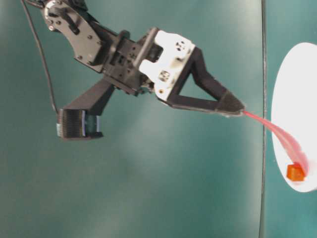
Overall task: Grip the spoon and scoop the red block from the bowl with right arm.
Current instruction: 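Raise the spoon holding the red cube above the bowl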
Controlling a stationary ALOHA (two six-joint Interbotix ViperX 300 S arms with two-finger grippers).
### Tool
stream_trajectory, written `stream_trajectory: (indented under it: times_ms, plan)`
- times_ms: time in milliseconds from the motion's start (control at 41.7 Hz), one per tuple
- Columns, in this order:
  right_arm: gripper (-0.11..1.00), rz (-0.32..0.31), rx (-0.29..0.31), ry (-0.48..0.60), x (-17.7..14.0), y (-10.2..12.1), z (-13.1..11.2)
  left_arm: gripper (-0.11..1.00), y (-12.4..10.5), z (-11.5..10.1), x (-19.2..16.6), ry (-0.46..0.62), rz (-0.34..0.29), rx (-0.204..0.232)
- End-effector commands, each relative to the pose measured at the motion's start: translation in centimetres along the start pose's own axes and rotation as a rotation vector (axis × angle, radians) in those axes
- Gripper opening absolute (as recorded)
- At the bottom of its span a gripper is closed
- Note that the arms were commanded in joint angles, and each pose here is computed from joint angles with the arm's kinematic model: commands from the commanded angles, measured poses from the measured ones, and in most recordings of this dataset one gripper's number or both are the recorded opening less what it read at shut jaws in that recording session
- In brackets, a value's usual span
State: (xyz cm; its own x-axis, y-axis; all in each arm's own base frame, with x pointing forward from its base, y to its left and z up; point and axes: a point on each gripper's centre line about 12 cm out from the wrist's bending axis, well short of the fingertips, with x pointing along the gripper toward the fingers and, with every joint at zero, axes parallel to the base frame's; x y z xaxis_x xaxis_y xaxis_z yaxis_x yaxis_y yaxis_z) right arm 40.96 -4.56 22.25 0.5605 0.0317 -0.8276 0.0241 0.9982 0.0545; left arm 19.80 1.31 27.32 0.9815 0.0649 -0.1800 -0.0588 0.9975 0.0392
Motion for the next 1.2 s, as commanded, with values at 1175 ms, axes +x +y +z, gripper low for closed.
stream_trajectory:
  times_ms: [1175]
  plan:
    - [0.24,-0.069,0.009,-0.533,-6.1,1.9,-3.3,0.00,0.1,1.3,0.0,-0.034,0.004,-0.002]
